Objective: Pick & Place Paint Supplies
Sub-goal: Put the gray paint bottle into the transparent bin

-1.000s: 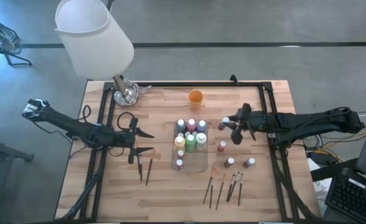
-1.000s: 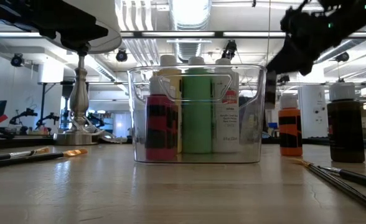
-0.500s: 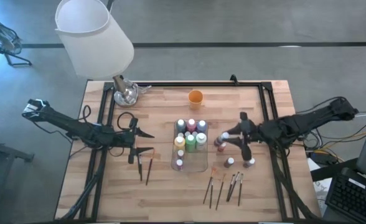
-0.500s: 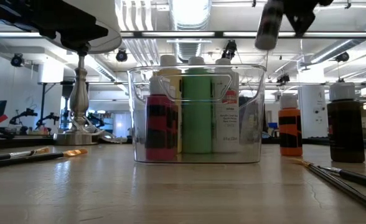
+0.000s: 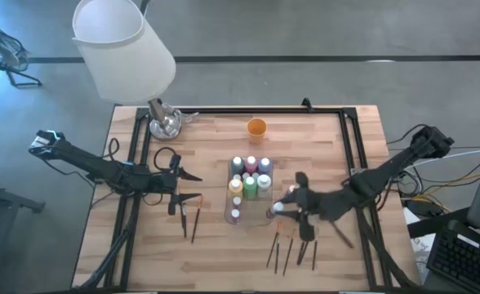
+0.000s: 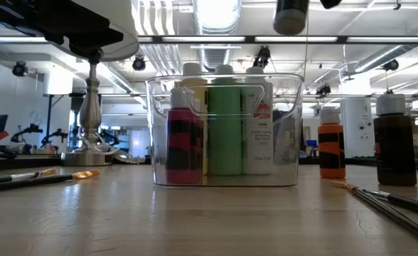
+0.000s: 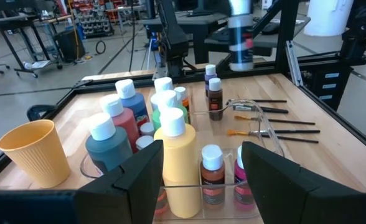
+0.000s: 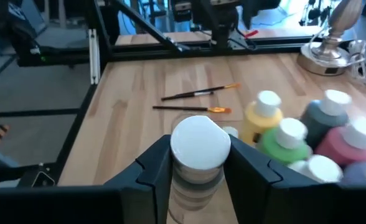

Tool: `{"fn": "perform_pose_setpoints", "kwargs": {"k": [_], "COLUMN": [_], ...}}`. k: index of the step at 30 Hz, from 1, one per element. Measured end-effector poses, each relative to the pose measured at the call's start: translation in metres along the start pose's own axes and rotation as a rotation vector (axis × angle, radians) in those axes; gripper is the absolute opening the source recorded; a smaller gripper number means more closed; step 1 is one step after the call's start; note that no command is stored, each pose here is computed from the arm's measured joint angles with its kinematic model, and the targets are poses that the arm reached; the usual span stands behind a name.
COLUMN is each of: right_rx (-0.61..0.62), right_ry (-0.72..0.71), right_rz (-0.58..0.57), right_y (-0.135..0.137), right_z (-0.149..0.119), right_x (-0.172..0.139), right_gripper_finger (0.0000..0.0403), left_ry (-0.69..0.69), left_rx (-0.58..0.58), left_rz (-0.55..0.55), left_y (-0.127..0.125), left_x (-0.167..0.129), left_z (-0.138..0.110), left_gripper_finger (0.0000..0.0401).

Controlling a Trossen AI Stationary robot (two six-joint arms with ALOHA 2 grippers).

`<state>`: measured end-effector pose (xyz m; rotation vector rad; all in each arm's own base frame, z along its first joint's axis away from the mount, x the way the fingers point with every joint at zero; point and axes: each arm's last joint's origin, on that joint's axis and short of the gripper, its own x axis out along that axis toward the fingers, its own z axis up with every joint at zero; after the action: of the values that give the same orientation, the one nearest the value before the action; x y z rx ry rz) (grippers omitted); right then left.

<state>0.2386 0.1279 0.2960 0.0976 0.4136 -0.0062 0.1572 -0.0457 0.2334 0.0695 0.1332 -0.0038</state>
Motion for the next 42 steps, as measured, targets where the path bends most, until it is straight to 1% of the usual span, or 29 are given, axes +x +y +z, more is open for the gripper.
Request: {"fn": "perform_pose_setpoints", "kwargs": {"k": [5, 9, 12, 16, 19, 23, 25, 31, 33, 38, 42], "right_rx": [-0.026, -0.033, -0.033, -0.004, 0.032, 0.06, 0.079, 0.11, 0.138, 0.166, 0.176], "right_ry": [0.006, -0.009, -0.009, -0.002, 0.002, 0.027, 0.017, 0.036, 0.02, -0.001, 0.003], "right_rz": [-0.049, -0.152, -0.228, -0.286, -0.326, -0.36, -0.368, -0.416, -0.42, -0.411, -0.398], "right_y": [0.021, 0.032, 0.036, 0.039, 0.035, 0.026, 0.021, 0.004, 0.001, -0.004, -0.005], "right_z": [0.01, 0.014, 0.012, 0.005, -0.005, -0.02, -0.026, -0.044, -0.047, -0.056, -0.062], "right_x": [0.025, 0.045, 0.058, 0.07, 0.074, 0.082, 0.087, 0.099, 0.1, 0.102, 0.108], "right_gripper_finger": [0.0122, 0.0113, 0.0113, 0.0126, 0.0125, 0.0113, 0.0112, 0.0127, 0.0125, 0.0113, 0.0121], "left_ry": [0.001, 0.002, 0.003, 0.007, 0.006, 0.006, 0.006, 0.006, 0.006, 0.006, 0.005], "left_rx": [0.001, 0.001, 0.001, 0.003, 0.002, 0.002, 0.002, 0.002, 0.002, 0.002, 0.002], "left_rz": [0.0, 0.0, 0.0, 0.0, 0.0, 0.0, 0.0, 0.0, 0.0, 0.0, 0.0], "left_y": [0.0, 0.0, 0.0, 0.0, 0.0, 0.0, 0.0, 0.0, 0.0, 0.0, 0.0], "left_x": [0.0, 0.0, 0.0, 0.0, 0.0, 0.0, 0.0, 0.0, 0.0, 0.0, 0.0], "left_z": [0.0, 0.0, 0.0, -0.001, -0.001, -0.001, -0.001, -0.001, -0.001, -0.001, -0.001], "left_gripper_finger": [0.0222, 0.0222, 0.0222, 0.0222, 0.0223, 0.0222, 0.0223, 0.0223, 0.0222, 0.0222, 0.0223]}}
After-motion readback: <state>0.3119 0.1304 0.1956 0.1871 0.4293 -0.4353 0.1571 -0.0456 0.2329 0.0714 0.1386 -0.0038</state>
